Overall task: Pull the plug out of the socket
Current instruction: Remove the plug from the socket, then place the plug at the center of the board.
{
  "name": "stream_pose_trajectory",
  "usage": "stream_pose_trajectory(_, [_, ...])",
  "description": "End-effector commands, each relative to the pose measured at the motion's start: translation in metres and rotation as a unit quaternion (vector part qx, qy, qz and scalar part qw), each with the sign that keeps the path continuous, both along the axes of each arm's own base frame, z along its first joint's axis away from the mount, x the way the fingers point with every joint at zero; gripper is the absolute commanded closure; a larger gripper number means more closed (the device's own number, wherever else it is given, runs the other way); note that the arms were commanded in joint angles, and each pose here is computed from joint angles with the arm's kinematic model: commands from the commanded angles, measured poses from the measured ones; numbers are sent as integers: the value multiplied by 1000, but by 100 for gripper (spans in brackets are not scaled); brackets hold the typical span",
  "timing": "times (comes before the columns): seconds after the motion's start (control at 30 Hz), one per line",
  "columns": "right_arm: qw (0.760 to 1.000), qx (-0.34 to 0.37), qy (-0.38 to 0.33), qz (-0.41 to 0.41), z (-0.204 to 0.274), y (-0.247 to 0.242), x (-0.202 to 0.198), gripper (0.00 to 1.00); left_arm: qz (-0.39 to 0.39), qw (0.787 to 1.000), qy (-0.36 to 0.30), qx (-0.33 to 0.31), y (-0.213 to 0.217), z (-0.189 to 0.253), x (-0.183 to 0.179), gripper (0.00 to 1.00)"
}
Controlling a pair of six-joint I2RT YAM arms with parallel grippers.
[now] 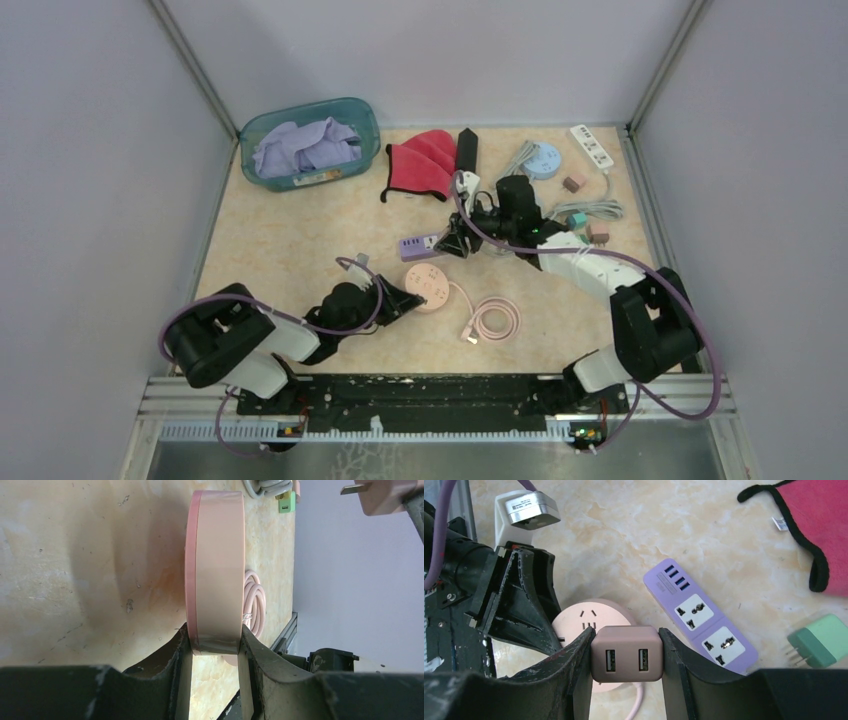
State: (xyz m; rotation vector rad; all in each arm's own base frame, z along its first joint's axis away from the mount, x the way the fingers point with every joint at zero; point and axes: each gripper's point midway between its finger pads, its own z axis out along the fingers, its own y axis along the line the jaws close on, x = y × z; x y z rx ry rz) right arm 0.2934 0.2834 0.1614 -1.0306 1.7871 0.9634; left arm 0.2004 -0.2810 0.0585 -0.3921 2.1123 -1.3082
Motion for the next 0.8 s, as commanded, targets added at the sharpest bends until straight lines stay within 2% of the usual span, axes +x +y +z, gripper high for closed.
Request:
stream_pose_trajectory(0.0, [999, 18, -28, -4, 25, -4, 15, 100, 7, 1000, -10, 15, 7, -6, 3, 100])
stream_pose_trajectory(0.5, [996, 10, -21, -86, 15, -31, 47, 100, 1, 1000, -8, 10, 6, -7, 4, 100])
stream_pose_trajectory(0.77, [986, 11, -23, -162, 9, -46, 67, 100, -2, 1000, -6, 7, 6, -9, 2, 100])
